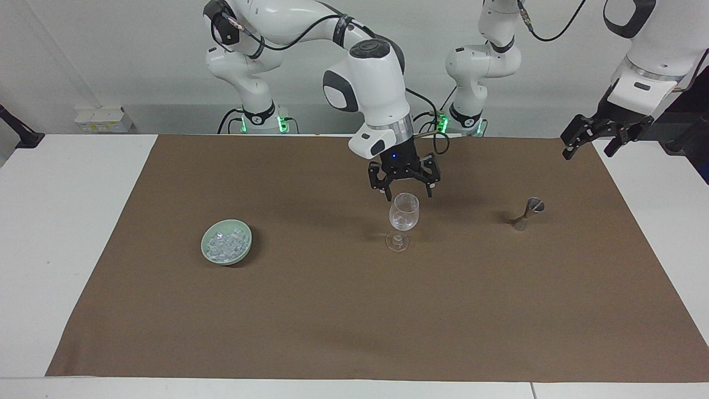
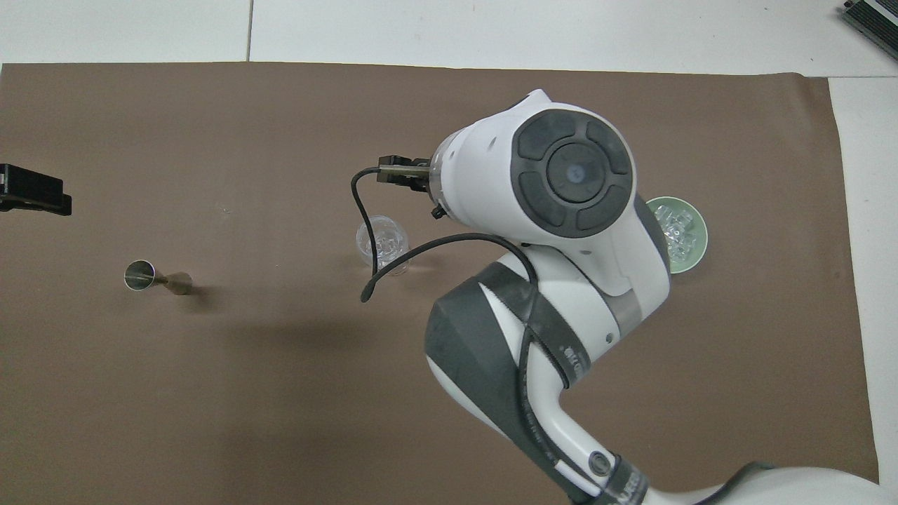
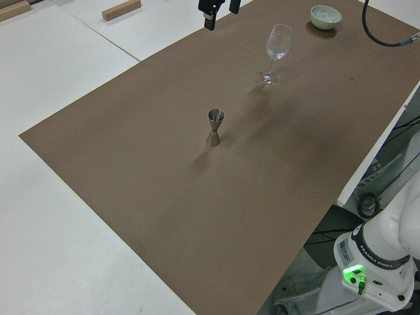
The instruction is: Pour wine and add ice with both arms
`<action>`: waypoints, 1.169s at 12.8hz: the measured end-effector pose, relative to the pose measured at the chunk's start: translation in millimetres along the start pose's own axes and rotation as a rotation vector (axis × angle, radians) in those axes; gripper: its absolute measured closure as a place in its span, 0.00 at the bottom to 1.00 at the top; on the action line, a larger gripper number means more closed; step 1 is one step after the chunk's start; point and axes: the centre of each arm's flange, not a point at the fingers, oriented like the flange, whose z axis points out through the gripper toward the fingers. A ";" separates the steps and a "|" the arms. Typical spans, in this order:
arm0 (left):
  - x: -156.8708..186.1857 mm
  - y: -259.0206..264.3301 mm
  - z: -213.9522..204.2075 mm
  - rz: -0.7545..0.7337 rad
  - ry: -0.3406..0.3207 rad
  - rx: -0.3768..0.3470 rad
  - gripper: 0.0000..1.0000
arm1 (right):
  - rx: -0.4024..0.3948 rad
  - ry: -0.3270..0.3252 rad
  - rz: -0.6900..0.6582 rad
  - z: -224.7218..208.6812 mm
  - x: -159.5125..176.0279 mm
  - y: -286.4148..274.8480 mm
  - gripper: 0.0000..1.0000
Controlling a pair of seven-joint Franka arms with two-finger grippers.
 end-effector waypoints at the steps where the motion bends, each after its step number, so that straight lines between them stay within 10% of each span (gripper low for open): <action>1: 0.0 1.2 0.0 -0.001 0.000 0.000 0.00 | -0.012 0.010 -0.003 -0.7 8.2 10.7 0.00; 15: -0.4 10.7 -0.1 -0.006 0.000 -0.002 0.00 | -0.173 0.012 0.000 -98.4 86.5 212.2 0.00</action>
